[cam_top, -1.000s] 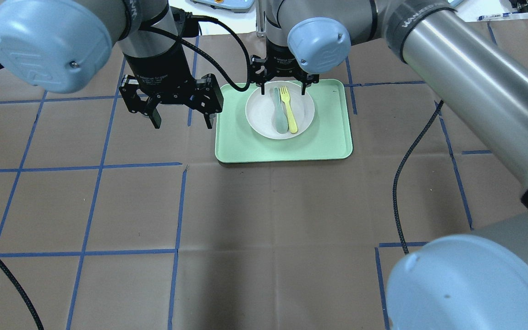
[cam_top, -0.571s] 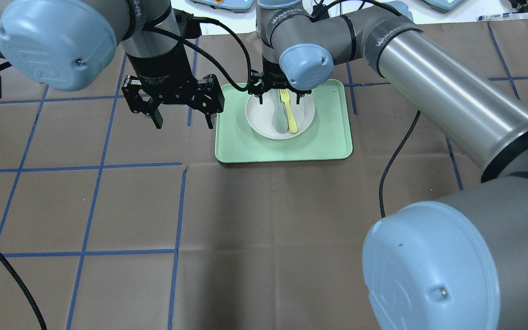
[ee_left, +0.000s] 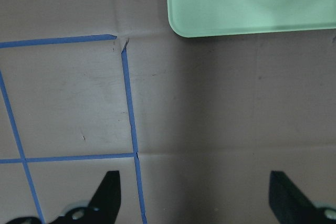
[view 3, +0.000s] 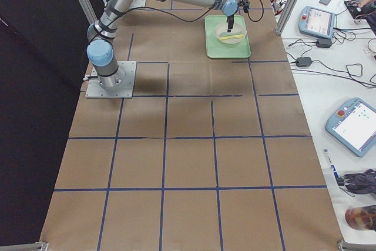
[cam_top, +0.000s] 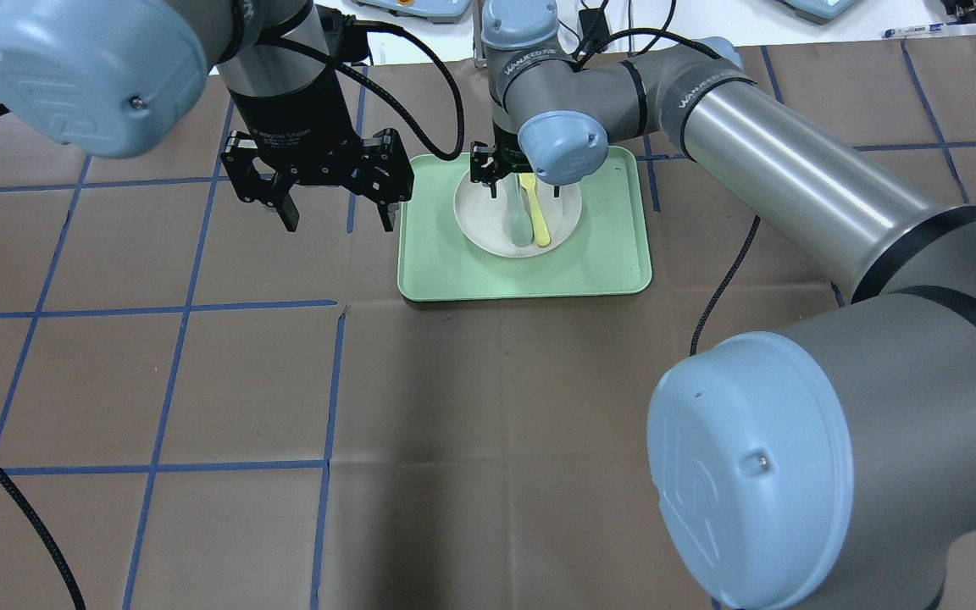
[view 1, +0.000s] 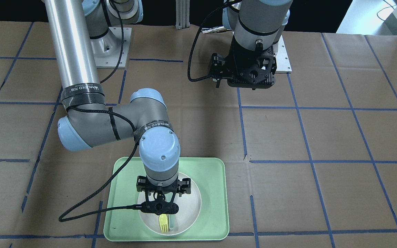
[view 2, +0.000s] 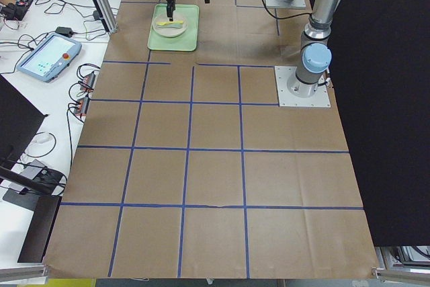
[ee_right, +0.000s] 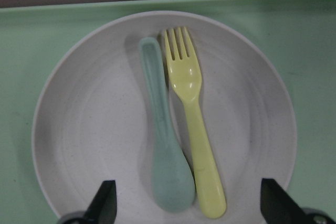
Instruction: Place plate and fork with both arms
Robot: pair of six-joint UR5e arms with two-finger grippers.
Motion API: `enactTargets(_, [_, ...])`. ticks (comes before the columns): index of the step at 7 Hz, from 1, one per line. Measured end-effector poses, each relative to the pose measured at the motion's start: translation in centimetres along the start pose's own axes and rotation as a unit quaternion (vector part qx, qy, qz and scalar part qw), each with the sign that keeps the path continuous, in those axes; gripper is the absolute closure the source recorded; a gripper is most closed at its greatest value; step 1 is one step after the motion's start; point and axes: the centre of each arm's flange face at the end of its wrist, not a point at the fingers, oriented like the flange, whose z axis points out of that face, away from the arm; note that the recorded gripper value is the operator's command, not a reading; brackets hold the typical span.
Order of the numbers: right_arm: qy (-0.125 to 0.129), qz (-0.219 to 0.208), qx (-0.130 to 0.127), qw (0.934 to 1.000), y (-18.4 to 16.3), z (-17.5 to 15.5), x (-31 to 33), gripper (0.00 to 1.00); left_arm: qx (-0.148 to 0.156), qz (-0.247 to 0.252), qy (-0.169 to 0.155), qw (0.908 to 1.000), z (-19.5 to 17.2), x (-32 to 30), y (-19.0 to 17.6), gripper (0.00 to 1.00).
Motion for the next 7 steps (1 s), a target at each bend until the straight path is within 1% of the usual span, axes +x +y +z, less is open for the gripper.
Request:
enactTargets(1, [0.003, 0.0, 0.0, 1.0, -0.2, 0.7, 0.0, 0.4, 0.002, -0.002, 0.001, 1.0, -0.1, 0.0, 0.2, 0.0])
enactTargets(3, [0.004, 0.001, -0.001, 1.0, -0.3, 1.3, 0.2, 0.5, 0.005, -0.002, 0.002, 1.0, -0.4, 0.0, 0.3, 0.0])
enactTargets(5, [0.003, 0.004, -0.002, 1.0, -0.6, 1.5, 0.7, 0.51, 0.008, -0.003, 0.002, 1.0, -0.9, 0.0, 0.7, 0.0])
enactTargets(7, [0.003, 0.005, -0.004, 1.0, -0.7, 1.8, 0.8, 0.53, 0.002, -0.002, 0.003, 1.0, -1.5, -0.2, 1.8, 0.0])
